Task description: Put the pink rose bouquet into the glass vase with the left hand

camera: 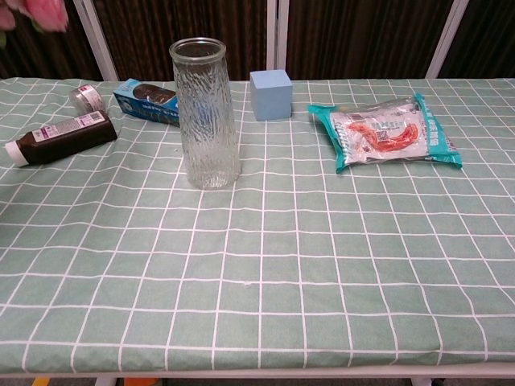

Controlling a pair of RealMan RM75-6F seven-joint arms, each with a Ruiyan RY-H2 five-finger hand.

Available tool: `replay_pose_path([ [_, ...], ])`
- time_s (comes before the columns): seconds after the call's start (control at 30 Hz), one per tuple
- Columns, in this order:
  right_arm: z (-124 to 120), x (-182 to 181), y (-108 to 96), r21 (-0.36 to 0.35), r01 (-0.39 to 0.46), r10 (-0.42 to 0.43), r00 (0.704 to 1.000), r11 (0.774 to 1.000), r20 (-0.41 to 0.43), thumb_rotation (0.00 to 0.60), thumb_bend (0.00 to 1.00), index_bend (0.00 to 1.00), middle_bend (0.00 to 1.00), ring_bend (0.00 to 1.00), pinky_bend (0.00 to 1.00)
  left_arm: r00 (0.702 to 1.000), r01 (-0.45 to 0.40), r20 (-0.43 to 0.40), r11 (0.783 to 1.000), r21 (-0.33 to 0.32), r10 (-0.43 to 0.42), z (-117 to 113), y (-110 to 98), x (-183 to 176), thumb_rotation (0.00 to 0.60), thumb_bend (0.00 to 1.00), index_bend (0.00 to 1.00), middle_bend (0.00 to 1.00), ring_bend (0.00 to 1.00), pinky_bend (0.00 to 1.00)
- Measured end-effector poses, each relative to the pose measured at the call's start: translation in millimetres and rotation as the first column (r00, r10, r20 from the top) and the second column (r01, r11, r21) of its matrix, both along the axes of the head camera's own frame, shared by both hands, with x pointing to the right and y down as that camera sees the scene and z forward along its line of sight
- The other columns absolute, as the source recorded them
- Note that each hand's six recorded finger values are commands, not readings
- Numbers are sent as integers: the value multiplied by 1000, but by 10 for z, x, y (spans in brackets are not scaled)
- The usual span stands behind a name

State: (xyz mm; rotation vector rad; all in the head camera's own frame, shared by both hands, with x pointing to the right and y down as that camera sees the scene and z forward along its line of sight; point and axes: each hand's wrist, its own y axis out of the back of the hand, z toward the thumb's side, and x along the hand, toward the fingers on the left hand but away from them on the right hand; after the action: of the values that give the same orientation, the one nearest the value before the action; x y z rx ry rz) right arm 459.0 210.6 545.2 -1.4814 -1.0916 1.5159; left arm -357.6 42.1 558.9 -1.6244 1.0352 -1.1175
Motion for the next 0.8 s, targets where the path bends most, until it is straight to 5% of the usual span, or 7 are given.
replay_pose_path([
  [0.1,-6,8,8,2,-3,3,1000,1000,-2,600,148,0,0,0,0,997,42,-66,989,141,-32,-197,-92,31,600,237,643,643,591,701],
  [0.23,-9,25,18,3,-9,9,1000,1000,-5,600,147,0,0,0,0,974,127,-217,941,315,-59,-430,-159,113,600,237,643,643,593,707],
  [0.4,23,31,26,-4,-14,14,1000,1000,-2,600,147,0,0,0,0,889,252,-451,906,340,-78,-559,-196,209,600,238,643,644,611,727],
  [0.5,51,26,26,-12,-14,14,1000,1000,0,600,148,0,0,0,0,798,346,-590,894,285,-121,-590,-218,262,600,237,643,645,612,727],
  [0.63,77,17,24,-17,-14,14,1000,1000,3,600,148,0,0,0,0,627,454,-753,879,144,-200,-576,-288,341,600,237,640,646,613,727],
  [0.8,105,40,25,-27,-23,23,1000,999,-1,600,147,0,0,0,0,422,480,-868,877,-32,-262,-503,-390,590,600,237,637,646,613,727],
])
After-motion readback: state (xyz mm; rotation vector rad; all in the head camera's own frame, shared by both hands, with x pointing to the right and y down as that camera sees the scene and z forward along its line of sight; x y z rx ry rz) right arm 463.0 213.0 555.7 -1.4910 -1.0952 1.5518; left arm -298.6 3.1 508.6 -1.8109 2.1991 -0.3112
